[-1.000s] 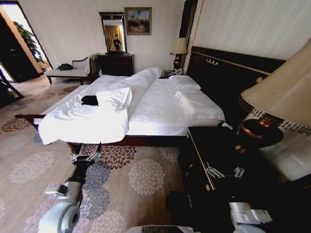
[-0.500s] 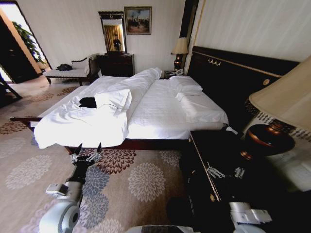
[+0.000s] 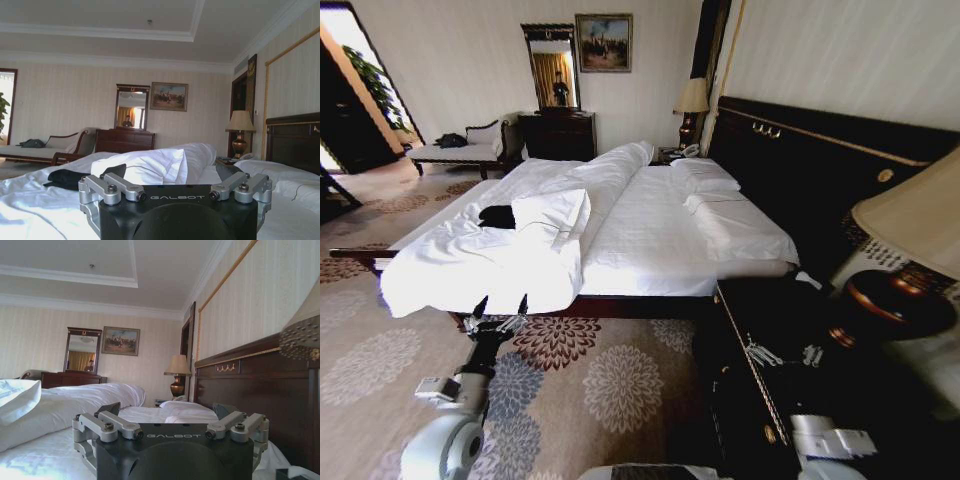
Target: Fold the clothes on the bed.
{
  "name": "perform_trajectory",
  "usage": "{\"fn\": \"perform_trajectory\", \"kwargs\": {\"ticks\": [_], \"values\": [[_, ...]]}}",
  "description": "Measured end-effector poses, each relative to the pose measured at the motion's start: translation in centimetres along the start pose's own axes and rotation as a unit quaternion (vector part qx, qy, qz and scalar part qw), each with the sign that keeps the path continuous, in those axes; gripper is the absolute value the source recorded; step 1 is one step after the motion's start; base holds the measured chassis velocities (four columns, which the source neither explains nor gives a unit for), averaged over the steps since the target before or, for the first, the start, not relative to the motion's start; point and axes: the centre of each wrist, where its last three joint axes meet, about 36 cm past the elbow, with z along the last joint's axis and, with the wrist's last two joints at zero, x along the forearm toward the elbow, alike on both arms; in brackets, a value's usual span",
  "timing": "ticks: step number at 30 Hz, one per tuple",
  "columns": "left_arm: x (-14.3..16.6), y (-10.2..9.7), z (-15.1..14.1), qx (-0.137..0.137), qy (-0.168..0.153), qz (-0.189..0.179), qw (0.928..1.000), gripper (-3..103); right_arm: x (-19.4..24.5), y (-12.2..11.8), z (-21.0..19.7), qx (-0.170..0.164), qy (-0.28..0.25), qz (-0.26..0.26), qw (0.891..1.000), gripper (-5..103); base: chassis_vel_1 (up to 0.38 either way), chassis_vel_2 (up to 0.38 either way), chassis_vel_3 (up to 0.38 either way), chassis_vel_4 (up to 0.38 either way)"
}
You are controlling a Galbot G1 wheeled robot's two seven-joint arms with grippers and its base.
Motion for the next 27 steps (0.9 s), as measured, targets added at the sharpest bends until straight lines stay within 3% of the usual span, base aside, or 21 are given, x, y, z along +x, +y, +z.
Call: {"fn": "perform_trajectory", "kwargs": {"ticks": [9,27], "values": [[0.5,-0.4,-2.4,-0.009,-0.03,0.006,0.9995,100,-0.1,0.1,-0.2,0.001,-0.004,0.007,1.0,100,-0.159,0.149,0.15,-0.158],[0.6,-0.8,-2.0,-0.008,-0.026,0.004,0.9996,100,0.2,0.4,-0.2,0.0,-0.007,0.013,1.0,100,-0.147,0.162,0.156,-0.153]]}}
